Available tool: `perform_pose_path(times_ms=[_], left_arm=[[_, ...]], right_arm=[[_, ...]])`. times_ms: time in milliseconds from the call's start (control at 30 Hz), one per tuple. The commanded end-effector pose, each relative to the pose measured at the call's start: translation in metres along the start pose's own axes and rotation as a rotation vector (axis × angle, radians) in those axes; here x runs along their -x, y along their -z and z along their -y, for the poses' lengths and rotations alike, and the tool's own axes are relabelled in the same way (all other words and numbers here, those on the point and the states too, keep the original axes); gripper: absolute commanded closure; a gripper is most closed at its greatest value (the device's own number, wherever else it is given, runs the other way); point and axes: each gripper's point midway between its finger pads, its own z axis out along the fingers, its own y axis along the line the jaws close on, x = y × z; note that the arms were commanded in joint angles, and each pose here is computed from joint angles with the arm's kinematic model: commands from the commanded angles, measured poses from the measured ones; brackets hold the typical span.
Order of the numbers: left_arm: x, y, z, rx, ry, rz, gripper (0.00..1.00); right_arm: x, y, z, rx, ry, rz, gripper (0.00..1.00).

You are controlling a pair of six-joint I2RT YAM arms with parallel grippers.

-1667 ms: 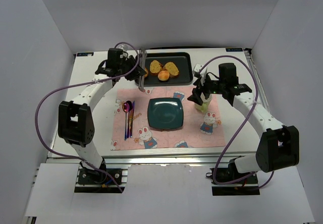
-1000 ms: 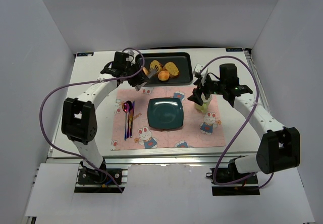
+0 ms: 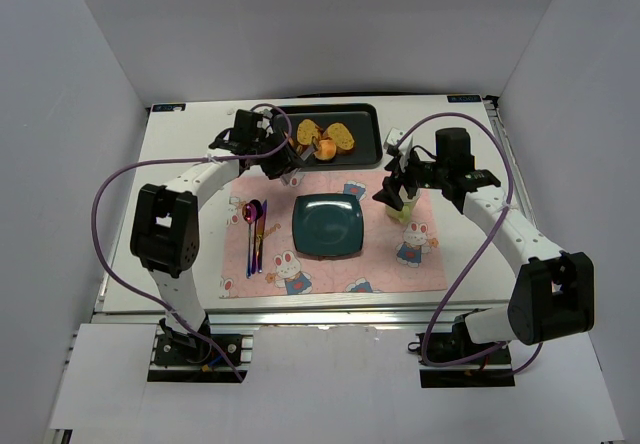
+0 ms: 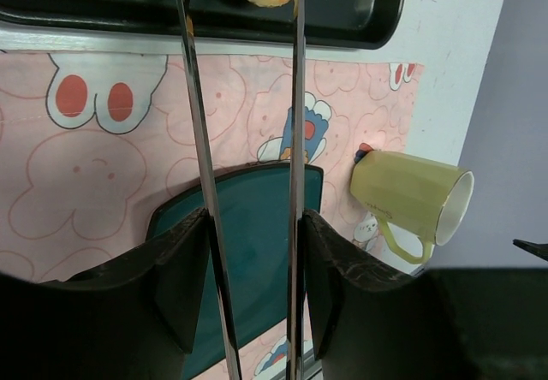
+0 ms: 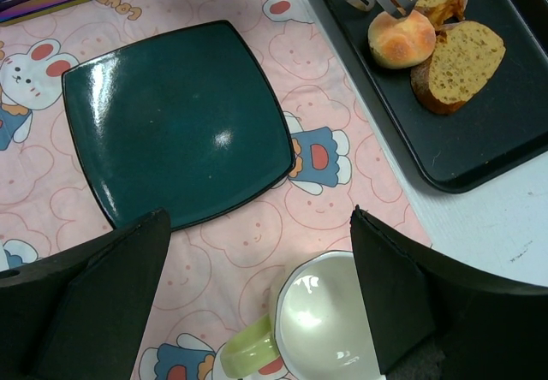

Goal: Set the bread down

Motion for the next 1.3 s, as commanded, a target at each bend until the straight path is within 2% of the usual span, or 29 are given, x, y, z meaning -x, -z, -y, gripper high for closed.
perform_pose_path(times_ms=[0, 400, 633, 733, 1033, 1267], left_arm=[[0.003, 0.006, 0.02, -0.077, -0.009, 0.012, 0.44], [-0.004, -0.005, 0.023, -0.123, 0.042, -0.021, 0.44], [-0.003, -0.01, 0.025, -0.145, 0.078, -0.021, 0.48], [-0.002, -0.01, 0.029, -0.169, 0.09, -0.018, 0.52], [-0.003, -0.009, 0.035, -0.207, 0.103, -0.022, 0.79], [0.005, 0.003, 0.049, -0.246, 0.08, 0.005, 0.95]], right_arm=[[0.01, 0.005, 0.001, -0.007, 0.021, 0.032, 0.11], [0.012, 0.006, -0.001, -0.002, 0.023, 0.039, 0.11], [0.012, 0.006, -0.002, -0.001, 0.024, 0.043, 0.11], [0.012, 0.007, -0.002, -0.002, 0.022, 0.042, 0.11], [0.014, 0.007, -0.002, -0.002, 0.027, 0.047, 0.11], [0.015, 0.008, -0.001, -0.006, 0.027, 0.047, 0.11]])
